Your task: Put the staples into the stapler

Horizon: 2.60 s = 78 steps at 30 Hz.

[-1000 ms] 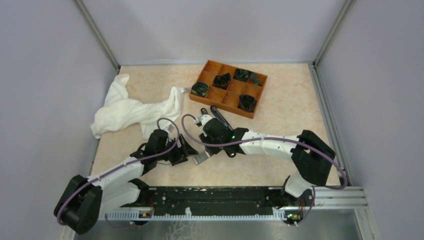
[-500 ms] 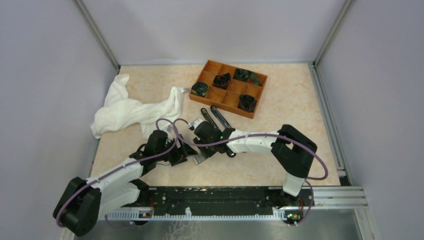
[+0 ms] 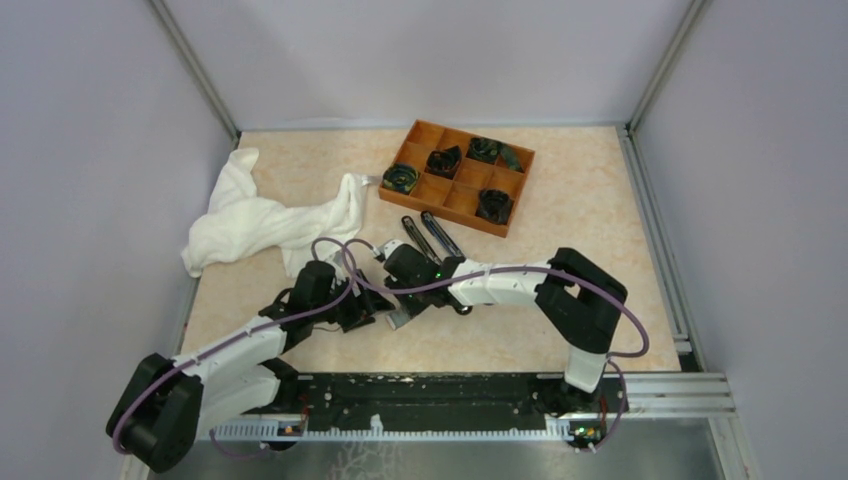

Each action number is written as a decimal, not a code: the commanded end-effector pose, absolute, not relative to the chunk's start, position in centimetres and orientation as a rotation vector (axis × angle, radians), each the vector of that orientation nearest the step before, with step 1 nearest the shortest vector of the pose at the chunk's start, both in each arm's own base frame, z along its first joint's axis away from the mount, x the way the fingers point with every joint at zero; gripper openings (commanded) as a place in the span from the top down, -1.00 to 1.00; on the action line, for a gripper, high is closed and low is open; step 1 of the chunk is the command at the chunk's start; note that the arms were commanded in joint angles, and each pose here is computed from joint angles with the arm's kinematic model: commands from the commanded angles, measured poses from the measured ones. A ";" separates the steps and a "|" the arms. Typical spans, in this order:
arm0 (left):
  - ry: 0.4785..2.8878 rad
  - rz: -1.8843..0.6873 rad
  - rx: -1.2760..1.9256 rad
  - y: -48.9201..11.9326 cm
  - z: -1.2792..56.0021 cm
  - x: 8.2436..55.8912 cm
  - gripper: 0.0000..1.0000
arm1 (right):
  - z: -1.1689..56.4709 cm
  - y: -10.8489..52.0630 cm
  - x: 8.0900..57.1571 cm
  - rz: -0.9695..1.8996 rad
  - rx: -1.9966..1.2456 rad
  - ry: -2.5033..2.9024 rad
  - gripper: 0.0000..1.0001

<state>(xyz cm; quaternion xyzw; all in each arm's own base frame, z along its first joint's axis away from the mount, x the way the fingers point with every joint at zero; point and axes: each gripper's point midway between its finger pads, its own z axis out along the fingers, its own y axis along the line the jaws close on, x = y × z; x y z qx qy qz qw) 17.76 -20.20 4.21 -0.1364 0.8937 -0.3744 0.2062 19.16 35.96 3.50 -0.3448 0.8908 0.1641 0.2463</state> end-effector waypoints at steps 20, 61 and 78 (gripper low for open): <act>2.517 -1.039 -0.386 -20.0 3.2 17.0 -0.56 | 2.9 36.8 20.1 0.404 -0.908 2.423 0.69; 1.771 -1.335 -0.095 -22.1 19.7 21.1 -0.59 | 23.8 34.2 24.3 1.109 -0.360 1.732 1.00; 1.487 -1.650 0.140 -24.9 27.0 18.7 -0.47 | 31.5 31.0 21.6 1.454 -0.260 1.335 1.00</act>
